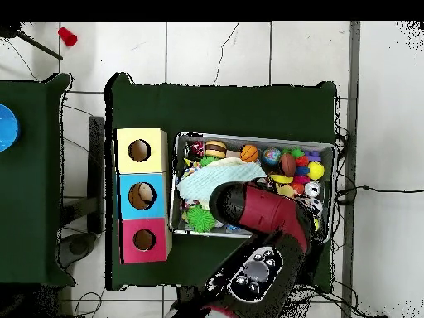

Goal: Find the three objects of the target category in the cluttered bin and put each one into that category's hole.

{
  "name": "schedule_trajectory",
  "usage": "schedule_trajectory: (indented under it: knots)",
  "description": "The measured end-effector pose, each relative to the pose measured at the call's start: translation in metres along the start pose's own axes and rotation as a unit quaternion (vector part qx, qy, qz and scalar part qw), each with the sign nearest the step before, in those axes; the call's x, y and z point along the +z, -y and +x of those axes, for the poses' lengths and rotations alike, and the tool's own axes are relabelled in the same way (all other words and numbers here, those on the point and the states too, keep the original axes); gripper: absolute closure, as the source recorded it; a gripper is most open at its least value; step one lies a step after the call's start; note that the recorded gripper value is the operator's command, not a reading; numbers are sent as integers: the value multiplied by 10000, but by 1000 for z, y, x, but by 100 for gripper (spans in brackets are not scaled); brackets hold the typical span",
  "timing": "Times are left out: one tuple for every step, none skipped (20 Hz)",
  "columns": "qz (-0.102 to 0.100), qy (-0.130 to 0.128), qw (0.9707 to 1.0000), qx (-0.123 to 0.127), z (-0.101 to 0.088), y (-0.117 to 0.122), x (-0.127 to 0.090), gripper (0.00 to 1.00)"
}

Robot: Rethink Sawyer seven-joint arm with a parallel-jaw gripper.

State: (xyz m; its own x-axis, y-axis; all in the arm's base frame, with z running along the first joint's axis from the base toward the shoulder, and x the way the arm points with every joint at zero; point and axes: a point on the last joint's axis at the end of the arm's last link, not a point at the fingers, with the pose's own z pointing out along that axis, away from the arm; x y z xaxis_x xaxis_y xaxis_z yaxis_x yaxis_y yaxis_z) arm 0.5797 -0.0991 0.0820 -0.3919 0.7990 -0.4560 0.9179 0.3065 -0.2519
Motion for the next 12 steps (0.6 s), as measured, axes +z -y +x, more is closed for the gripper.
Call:
schedule_trajectory:
  knots:
    - [9, -4, 10000, 3, 0, 0, -6, 100]
    - [19, -8, 10000, 5, -1, 0, -12, 100]
    - [23, -8, 10000, 9, -2, 0, -29, 100]
    - [23, -11, 10000, 8, -2, 0, -34, 100]
    - [19, -13, 10000, 8, -1, 0, -39, 100]
    - [10, -19, 10000, 7, -1, -1, -45, 100]
    - [-19, -50, 10000, 17, 2, -2, -55, 100]
    - [-48, -81, 10000, 26, 5, -3, -64, 100]
    - [-72, -103, 9999, 42, 7, -3, -69, 100]
    - [-91, -120, 9999, 57, 9, -4, -73, 100]
    - [-126, -154, 9998, 87, 13, -4, -79, 100]
    - [-160, -188, 9996, 122, 16, -4, -84, 100]
